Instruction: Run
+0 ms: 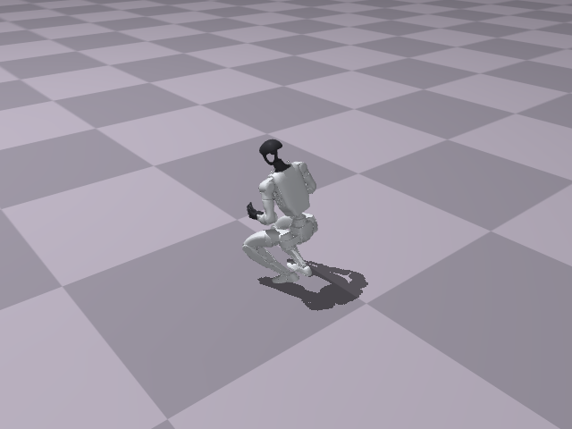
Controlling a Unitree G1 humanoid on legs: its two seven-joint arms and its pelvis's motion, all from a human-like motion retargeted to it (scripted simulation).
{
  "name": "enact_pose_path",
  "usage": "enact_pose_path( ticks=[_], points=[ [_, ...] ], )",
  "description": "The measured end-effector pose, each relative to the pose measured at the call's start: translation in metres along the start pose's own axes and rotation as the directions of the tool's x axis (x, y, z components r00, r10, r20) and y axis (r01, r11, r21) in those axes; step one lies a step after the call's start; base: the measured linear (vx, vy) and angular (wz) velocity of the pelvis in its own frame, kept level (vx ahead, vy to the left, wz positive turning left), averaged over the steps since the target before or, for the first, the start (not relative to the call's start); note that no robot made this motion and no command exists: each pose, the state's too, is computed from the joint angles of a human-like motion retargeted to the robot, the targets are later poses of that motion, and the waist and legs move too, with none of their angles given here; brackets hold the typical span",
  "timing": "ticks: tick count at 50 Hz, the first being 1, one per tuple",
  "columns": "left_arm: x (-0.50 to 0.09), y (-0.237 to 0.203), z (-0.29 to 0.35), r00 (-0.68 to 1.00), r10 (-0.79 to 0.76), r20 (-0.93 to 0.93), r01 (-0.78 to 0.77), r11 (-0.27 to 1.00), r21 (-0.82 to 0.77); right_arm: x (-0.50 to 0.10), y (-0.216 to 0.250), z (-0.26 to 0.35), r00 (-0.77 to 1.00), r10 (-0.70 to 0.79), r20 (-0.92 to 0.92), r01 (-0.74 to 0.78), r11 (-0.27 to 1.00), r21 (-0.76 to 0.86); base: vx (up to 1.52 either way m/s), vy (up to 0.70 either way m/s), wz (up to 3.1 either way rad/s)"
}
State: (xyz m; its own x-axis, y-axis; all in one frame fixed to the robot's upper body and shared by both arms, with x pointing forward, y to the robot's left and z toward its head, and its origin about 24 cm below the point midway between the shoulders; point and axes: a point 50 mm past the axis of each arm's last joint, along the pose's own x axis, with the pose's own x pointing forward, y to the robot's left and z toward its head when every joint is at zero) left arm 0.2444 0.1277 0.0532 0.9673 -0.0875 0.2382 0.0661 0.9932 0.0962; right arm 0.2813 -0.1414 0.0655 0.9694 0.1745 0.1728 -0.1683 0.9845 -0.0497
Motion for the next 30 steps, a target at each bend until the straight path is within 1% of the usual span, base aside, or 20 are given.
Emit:
enact_pose_path(
  ticks=[11, 20, 30],
  points=[
    [-0.018, 0.009, -0.028, 0.991, -0.019, -0.134, 0.029, 0.997, 0.074, -0.016, -0.019, -0.021, 0.994, -0.070, -0.086, 0.065, 0.996, -0.058, -0.08, 0.04, 0.05],
    [-0.033, 0.030, -0.047, 0.970, -0.050, -0.239, 0.088, 0.985, 0.150, -0.025, -0.034, -0.031, 0.987, -0.078, -0.139, 0.060, 0.990, -0.129, -0.10, 0.01, 0.00],
    [-0.032, 0.041, -0.049, 0.963, -0.092, -0.253, 0.155, 0.957, 0.245, -0.017, -0.040, -0.032, 0.986, -0.063, -0.151, 0.028, 0.974, -0.224, -0.08, -0.03, -0.06]
  ],
)
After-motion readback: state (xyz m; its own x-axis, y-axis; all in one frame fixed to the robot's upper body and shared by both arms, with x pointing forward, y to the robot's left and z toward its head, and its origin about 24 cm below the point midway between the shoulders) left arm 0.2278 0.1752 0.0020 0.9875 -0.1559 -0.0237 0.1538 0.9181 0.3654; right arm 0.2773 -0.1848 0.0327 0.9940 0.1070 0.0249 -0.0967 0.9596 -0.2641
